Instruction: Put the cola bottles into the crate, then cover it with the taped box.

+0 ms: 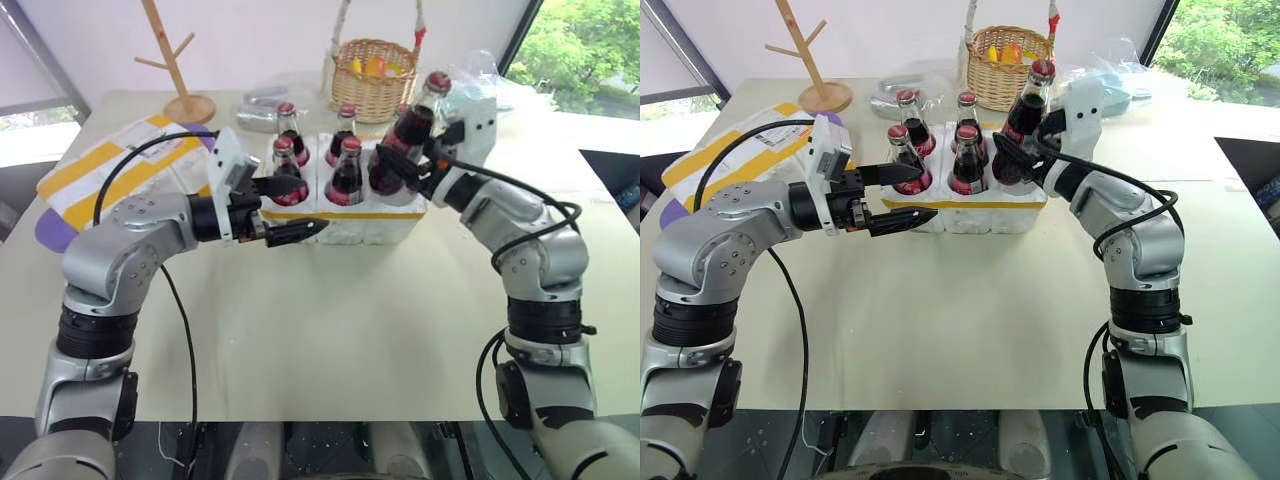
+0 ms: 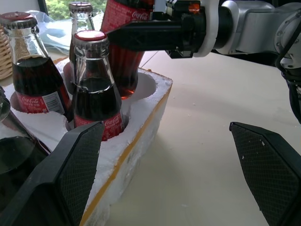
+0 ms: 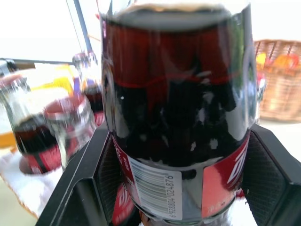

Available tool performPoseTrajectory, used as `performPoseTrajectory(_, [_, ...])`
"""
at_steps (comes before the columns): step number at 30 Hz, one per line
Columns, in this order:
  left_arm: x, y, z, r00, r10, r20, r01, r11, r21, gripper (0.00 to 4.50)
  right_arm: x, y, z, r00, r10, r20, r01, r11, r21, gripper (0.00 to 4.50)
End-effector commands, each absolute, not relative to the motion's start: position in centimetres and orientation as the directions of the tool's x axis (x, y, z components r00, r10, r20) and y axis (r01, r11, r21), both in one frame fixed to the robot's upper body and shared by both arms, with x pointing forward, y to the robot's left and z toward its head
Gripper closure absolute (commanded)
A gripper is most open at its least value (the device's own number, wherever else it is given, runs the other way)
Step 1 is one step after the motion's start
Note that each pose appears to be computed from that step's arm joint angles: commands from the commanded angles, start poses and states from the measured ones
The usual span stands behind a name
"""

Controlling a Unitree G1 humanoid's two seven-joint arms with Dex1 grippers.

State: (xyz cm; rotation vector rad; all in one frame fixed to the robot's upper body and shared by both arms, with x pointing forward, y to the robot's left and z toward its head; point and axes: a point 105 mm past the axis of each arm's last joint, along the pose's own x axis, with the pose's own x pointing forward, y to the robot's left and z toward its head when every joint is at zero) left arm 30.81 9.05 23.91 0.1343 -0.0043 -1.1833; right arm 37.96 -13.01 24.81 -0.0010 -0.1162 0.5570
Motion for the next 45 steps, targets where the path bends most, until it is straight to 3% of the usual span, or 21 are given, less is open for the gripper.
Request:
performPoseTrajectory(1, [30.5, 9.5, 24.7, 0.392, -0.919, -0.041, 0.912, 0.383, 0.15, 0.0, 36.5, -12.9, 28.2, 0.81, 0.54, 0.227, -0.532, 0.841, -0.099, 1.73])
performPoseTrajectory(14, [30.6, 9.4, 24.8, 0.399, -0.916, -0.036, 0.908, 0.389, 0.156, 0.0, 35.6, -12.5, 25.7, 0.812, 0.574, 0.107, -0.561, 0.818, -0.126, 1.73])
performPoseTrajectory(24, [30.7, 9.2, 25.1, 0.399, -0.916, -0.032, 0.906, 0.389, 0.166, 0.0, 37.5, -12.5, 22.1, 0.814, 0.581, -0.023, -0.58, 0.81, -0.079, 1.73])
performPoseTrajectory(27, [30.6, 9.3, 25.2, 0.4, -0.916, -0.032, 0.905, 0.39, 0.17, 0.0, 38.3, -12.8, 20.9, 0.818, 0.573, -0.054, -0.575, 0.817, -0.043, 0.31])
performPoseTrajectory(28, [30.6, 9.3, 25.2, 0.4, -0.916, -0.032, 0.905, 0.389, 0.171, 0.0, 38.4, -12.9, 20.8, 0.818, 0.572, -0.058, -0.575, 0.817, -0.04, 0.06])
performPoseTrajectory(30, [30.5, 9.3, 25.2, 0.399, -0.916, -0.032, 0.905, 0.388, 0.173, 0.0, 38.5, -12.9, 20.6, 0.817, 0.573, -0.061, -0.575, 0.817, -0.04, 0.06])
performPoseTrajectory(37, [30.4, 10.1, 25.5, 0.423, -0.906, -0.026, 0.892, 0.411, 0.187, 0.0, 36.0, -14.4, 22.9, 0.771, 0.635, -0.044, -0.635, 0.762, -0.126, 0.06])
performPoseTrajectory(45, [30.4, 14.4, 26.3, 0.583, -0.812, -0.04, 0.787, 0.551, 0.279, 0.0, 32.7, -18.0, 28.3, 0.73, 0.683, 0.02, -0.672, 0.723, -0.161, 0.06])
